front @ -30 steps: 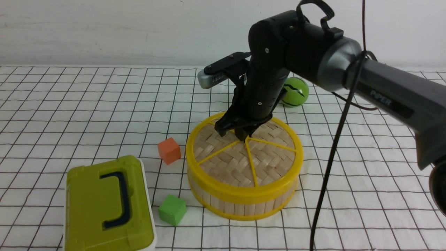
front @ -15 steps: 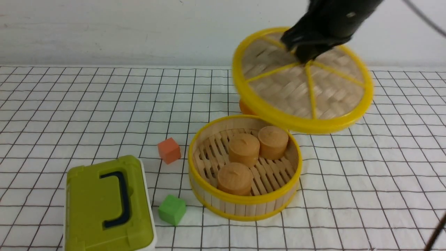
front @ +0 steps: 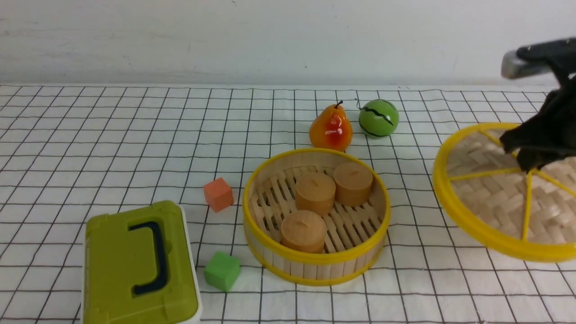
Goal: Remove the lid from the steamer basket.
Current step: Use the right arm to place the steamer lid on the table
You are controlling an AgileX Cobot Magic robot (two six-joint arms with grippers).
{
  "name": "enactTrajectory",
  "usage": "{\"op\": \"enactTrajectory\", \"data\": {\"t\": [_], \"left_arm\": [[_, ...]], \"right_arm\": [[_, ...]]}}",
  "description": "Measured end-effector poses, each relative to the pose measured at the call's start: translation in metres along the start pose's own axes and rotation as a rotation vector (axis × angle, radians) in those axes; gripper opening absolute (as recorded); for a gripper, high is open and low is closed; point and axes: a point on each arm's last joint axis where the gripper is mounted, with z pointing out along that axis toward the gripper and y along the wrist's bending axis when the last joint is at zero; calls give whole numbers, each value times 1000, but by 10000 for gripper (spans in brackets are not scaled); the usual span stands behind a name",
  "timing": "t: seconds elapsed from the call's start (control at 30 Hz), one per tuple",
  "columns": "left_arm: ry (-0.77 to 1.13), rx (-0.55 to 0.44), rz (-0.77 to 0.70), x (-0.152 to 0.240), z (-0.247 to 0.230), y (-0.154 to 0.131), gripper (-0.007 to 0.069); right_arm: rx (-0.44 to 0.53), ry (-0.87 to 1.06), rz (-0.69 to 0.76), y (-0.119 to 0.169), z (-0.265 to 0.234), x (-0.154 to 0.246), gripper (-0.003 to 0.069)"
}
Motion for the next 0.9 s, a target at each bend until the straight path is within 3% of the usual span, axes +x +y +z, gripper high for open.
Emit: {"op": "enactTrajectory", "data": {"t": [0.23,0.5,0.6,0.77,0.9], "left_arm": [[0,0,0,0,0,0,239],[0,0,0,0,0,0,239],[0,0,0,0,0,0,239],[0,0,0,0,0,0,239],[0,0,0,0,0,0,239]], "right_arm": [[-3,30,10,-1,70,4,105],[-6,62,16,-2,100,8,109],[-11,64,24,-2,101,9,146],[-42,46,65,1,86,7,317],[-64,-37,87,4,45,1,353]]}}
